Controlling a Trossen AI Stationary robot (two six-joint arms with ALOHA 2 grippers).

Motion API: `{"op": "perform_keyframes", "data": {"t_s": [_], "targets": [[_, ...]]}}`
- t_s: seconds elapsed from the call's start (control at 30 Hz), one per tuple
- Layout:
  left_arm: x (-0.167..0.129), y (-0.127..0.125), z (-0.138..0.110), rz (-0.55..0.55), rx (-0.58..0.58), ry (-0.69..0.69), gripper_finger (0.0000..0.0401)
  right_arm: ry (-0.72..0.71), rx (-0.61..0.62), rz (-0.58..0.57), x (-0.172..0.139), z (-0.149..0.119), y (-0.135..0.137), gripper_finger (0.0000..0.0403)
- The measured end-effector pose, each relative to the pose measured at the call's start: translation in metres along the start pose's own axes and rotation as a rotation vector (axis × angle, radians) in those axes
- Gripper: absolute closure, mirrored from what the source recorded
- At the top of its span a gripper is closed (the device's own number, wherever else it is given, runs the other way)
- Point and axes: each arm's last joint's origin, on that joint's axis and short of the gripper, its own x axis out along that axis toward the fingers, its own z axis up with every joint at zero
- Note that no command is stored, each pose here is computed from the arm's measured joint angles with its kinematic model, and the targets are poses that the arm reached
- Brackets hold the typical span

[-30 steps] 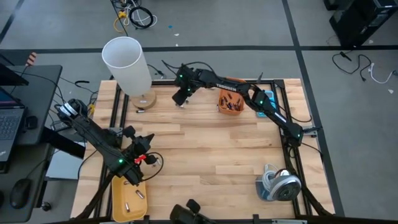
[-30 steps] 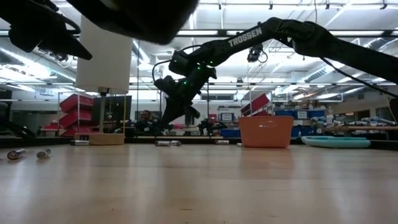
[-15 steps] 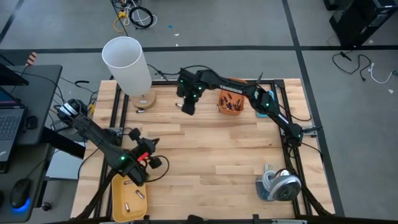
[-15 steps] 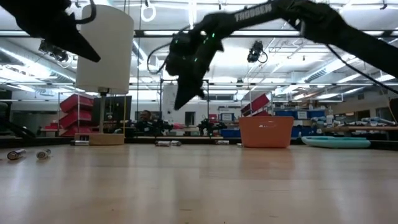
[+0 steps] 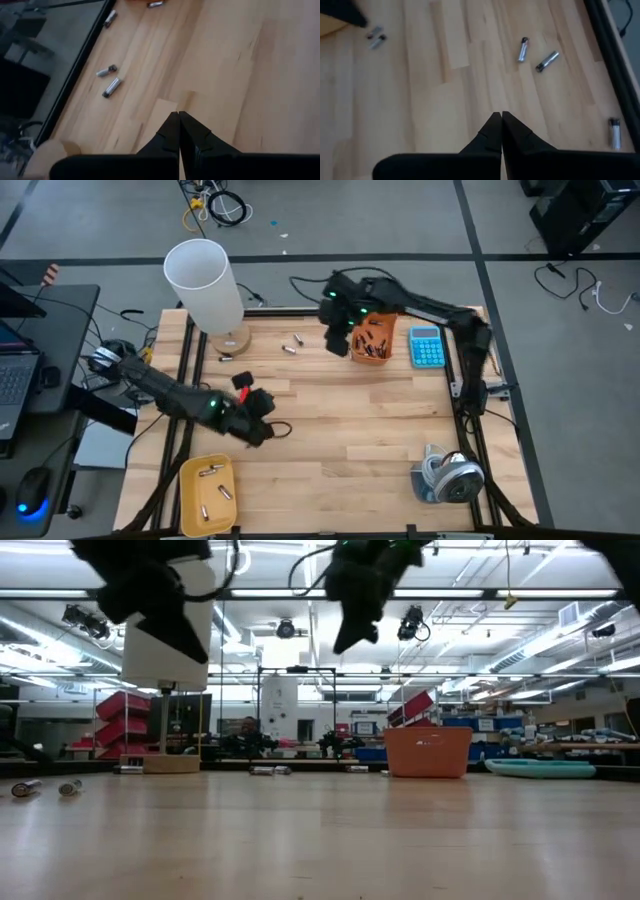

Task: Sort batteries
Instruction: Put the silver battery into the yellow bin

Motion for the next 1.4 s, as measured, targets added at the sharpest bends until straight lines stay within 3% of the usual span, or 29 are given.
{"op": "perform_keyframes", "data": {"t_s": [0.23,0.43,0.67,0.9,1.1,1.23,1.4], "targets": [[0.03,0.026,0.023,-0.082,0.054,0.0,0.0401,-0.21,0.015,-0.027,-0.03,-0.05,0.013,0.0403],[0.068,0.062,0.042,-0.184,-0.038,-0.143,0.0401,-0.348,-0.013,-0.038,-0.045,-0.075,0.023,0.0403],[0.109,0.102,0.028,-0.077,-0.303,-0.077,0.0401,-0.387,-0.053,-0.028,-0.052,-0.083,0.032,0.0403],[0.163,0.114,0.015,0.043,-0.584,-0.055,0.0401,-0.451,-0.086,-0.037,-0.047,-0.08,0.034,0.0403],[0.192,0.116,0.004,0.106,-0.612,0.028,0.0401,-0.45,-0.06,-0.04,-0.047,-0.08,0.032,0.0403],[0.206,0.122,-0.002,0.215,-0.617,0.049,0.0401,-0.456,-0.056,-0.039,-0.047,-0.08,0.032,0.0403],[0.221,0.128,-0.007,0.229,-0.614,0.085,0.0401,-0.458,-0.055,-0.039,-0.047,-0.08,0.032,0.0403]]}}
